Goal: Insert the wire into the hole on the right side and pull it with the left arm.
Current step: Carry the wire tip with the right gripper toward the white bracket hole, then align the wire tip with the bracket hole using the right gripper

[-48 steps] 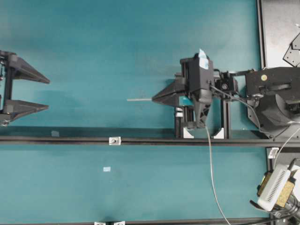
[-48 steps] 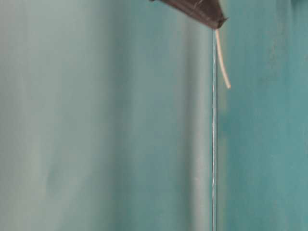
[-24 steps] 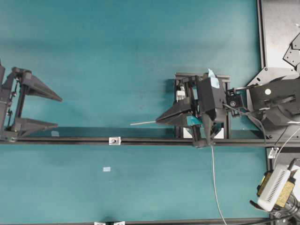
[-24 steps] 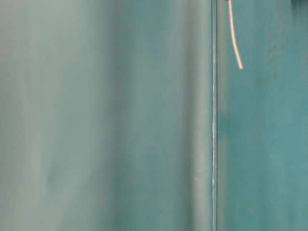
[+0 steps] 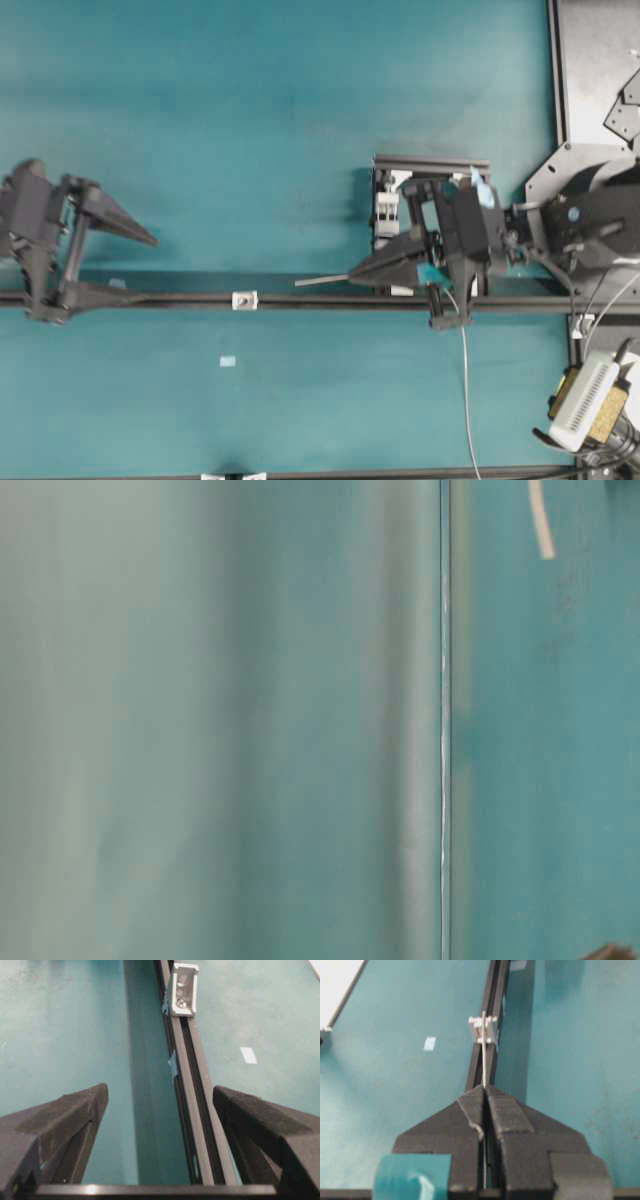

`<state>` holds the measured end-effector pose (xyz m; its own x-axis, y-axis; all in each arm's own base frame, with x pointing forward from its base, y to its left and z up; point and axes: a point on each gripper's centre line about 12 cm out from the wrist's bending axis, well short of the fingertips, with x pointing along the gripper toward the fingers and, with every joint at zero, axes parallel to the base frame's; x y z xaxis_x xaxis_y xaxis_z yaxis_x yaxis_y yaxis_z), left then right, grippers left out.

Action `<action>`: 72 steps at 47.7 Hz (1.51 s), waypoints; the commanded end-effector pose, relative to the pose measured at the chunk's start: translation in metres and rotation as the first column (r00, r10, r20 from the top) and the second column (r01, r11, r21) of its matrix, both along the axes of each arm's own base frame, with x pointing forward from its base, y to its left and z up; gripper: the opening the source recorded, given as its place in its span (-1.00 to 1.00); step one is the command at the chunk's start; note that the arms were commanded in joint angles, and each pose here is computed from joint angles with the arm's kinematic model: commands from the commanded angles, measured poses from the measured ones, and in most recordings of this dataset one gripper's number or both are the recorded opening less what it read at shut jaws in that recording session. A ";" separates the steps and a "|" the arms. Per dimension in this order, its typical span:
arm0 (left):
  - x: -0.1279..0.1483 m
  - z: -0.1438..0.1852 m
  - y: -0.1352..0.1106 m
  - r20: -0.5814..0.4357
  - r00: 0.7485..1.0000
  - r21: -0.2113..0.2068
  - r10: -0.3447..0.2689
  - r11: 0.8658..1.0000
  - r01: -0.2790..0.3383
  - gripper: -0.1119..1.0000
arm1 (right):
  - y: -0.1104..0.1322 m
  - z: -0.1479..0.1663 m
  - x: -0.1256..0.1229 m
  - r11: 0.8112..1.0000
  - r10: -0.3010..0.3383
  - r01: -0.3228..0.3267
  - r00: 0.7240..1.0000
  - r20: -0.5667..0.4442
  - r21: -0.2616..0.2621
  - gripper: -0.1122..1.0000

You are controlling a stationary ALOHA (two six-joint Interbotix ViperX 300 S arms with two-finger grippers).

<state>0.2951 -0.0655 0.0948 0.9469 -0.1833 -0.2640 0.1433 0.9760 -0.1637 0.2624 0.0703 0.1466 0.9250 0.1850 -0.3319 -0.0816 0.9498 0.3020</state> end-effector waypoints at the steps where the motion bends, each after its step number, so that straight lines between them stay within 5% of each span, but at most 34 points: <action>1: 0.011 0.001 -0.004 0.041 0.999 0.003 -0.004 1.000 0.004 0.42 | 0.005 0.001 0.004 1.000 -0.017 0.017 0.999 0.030 0.001 -0.78; 23: 0.020 -0.005 -0.001 0.065 0.998 0.014 0.007 1.000 -0.008 0.42 | 0.034 -0.032 0.022 0.979 -0.187 0.187 0.982 0.013 -0.080 -0.78; 72: 0.041 -0.022 -0.006 0.060 0.998 0.022 0.004 1.000 -0.005 0.39 | 0.055 -0.056 0.031 0.973 -0.200 0.200 0.980 0.010 -0.114 -0.78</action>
